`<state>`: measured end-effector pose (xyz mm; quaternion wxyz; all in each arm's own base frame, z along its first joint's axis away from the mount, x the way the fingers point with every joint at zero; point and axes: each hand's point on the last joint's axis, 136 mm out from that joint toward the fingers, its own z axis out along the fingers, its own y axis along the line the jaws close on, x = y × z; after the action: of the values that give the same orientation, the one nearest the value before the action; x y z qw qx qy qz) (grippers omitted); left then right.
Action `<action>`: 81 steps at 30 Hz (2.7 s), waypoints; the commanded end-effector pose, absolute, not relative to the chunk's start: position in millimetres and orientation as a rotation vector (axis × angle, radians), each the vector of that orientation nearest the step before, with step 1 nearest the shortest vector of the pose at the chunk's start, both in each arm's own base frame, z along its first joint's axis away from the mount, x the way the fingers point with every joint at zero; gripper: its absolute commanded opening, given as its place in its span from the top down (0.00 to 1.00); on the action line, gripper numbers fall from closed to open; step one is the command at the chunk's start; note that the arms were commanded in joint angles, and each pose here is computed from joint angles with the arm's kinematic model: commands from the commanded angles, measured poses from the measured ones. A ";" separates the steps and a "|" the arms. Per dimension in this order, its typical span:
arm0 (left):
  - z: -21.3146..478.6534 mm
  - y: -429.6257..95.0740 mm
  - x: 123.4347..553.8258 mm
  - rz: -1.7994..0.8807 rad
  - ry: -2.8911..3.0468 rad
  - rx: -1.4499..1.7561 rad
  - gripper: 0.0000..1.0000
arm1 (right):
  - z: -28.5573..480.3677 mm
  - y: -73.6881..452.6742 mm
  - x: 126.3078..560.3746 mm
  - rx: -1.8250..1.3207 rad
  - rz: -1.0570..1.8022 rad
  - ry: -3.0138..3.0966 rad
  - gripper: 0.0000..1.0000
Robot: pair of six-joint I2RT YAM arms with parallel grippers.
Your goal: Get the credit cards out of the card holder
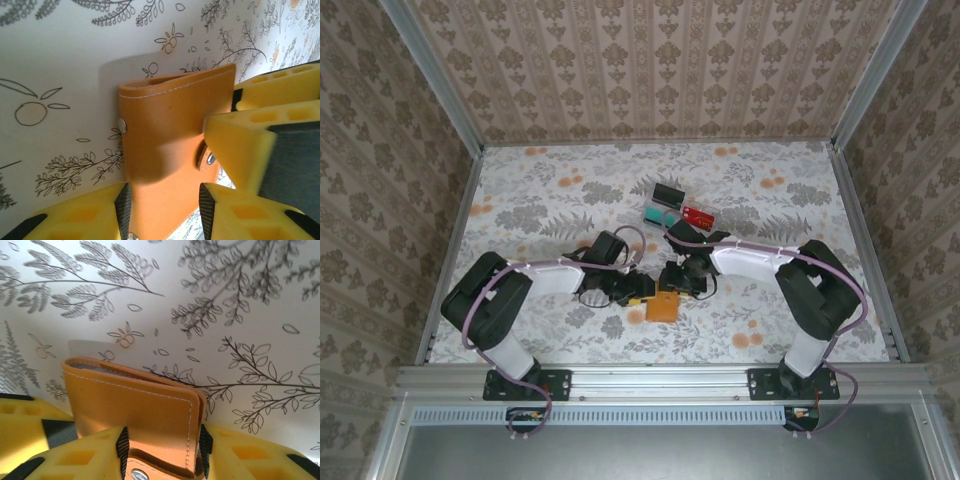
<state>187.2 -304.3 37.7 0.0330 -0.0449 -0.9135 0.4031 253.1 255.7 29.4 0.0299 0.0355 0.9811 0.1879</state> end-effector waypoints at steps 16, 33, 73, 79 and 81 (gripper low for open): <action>19.6 -302.7 176.9 1.234 -2.760 -0.007 0.65 | 24.1 250.3 221.6 0.098 0.636 3.116 0.60; 44.2 -325.1 190.0 1.585 -2.634 0.004 0.75 | 14.5 270.0 223.2 0.069 0.775 3.129 0.63; 84.4 -297.6 205.5 1.650 -2.770 -0.034 1.00 | 57.5 274.2 247.6 -0.082 0.459 3.024 0.58; 86.5 -297.0 205.3 1.652 -2.780 -0.032 1.00 | 47.3 265.9 247.5 -0.071 0.342 3.046 0.65; 85.1 -296.3 204.3 1.641 -2.778 -0.023 1.00 | 44.8 260.7 248.4 -0.049 0.293 3.053 0.68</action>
<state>198.2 -290.0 67.0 -0.0238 0.0108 -0.8699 0.4925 248.6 274.6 51.2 0.0417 -0.0247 0.9885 0.1436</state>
